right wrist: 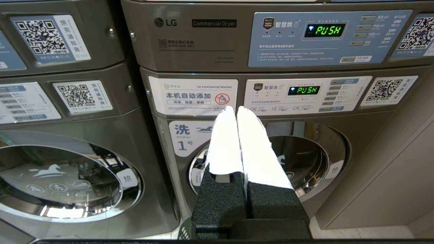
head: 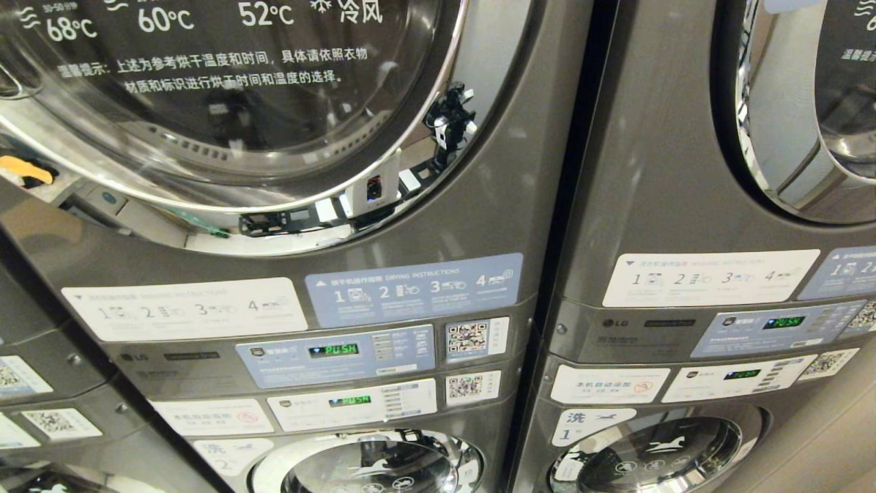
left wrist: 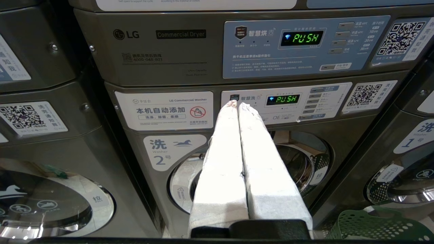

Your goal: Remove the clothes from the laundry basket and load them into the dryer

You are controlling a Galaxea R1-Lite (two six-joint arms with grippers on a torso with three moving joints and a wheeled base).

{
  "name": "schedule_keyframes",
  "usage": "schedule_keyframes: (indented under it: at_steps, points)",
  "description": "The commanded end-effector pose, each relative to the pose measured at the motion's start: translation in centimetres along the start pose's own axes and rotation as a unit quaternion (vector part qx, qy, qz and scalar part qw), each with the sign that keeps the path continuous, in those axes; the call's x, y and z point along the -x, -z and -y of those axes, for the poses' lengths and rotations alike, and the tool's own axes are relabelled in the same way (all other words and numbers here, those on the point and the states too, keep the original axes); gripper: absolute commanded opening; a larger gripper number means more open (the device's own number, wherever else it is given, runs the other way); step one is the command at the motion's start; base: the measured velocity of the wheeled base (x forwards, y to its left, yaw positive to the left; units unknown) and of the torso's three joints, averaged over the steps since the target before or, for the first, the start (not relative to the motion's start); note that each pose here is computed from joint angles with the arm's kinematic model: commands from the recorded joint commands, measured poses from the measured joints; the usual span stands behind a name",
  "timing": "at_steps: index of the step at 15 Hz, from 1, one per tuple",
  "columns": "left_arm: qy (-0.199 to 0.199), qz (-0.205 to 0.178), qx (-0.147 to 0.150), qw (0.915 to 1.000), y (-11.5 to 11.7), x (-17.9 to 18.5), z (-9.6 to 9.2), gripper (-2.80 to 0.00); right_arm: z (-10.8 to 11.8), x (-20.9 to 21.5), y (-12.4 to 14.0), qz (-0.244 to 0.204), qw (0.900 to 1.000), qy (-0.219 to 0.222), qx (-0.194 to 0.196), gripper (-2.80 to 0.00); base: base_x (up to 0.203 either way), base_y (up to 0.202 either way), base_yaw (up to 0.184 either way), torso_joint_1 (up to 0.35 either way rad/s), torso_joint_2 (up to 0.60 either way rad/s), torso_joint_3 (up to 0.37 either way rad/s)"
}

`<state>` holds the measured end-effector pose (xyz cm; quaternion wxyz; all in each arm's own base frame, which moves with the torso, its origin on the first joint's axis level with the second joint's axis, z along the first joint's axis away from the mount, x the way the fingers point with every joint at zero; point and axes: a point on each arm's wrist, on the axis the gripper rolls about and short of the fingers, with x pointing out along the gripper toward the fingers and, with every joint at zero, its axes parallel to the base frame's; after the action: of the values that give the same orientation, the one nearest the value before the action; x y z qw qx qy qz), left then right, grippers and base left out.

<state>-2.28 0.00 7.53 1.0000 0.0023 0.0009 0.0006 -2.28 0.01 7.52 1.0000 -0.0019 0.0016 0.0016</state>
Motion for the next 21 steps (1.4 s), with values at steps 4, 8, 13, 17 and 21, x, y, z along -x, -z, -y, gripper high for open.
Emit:
schedule_keyframes:
  at_steps: [4, 8, 13, 17, 21]
  points:
    - [0.0, -0.001, 0.0, 1.0, 0.04, -0.01, 0.0, -2.8, 0.0, 0.0, 0.0, 0.0, 1.0, -0.001, 0.0, -2.8, 0.0, 0.0, 0.0, 0.0, 0.0, 0.0]
    - [0.0, -0.001, 0.0, 1.0, 0.04, -0.01, 0.0, -2.8, 0.0, -0.01, 0.0, -0.001, 1.0, -0.001, 0.0, -2.8, 0.0, 0.0, 0.0, 0.0, 0.0, 0.0]
    - [0.0, -0.001, 0.0, 1.0, 0.04, -0.01, 0.0, -2.8, 0.0, 0.0, 0.0, 0.0, 1.0, 0.0, 0.0, -2.8, 0.0, 0.0, 0.0, 0.0, 0.0, 0.0]
    - [0.0, -0.001, 0.0, 1.0, 0.04, -0.01, 0.0, -2.8, 0.0, 0.0, 0.0, 0.0, 1.0, 0.0, 0.0, -2.8, 0.0, 0.0, 0.0, 0.0, 0.0, 0.0]
    - [0.0, -0.001, 0.0, 1.0, 0.04, -0.01, 0.0, -2.8, 0.0, 0.0, 0.0, 0.0, 1.0, -0.001, 0.0, -2.8, 0.0, 0.0, 0.0, 0.0, 0.0, 0.0]
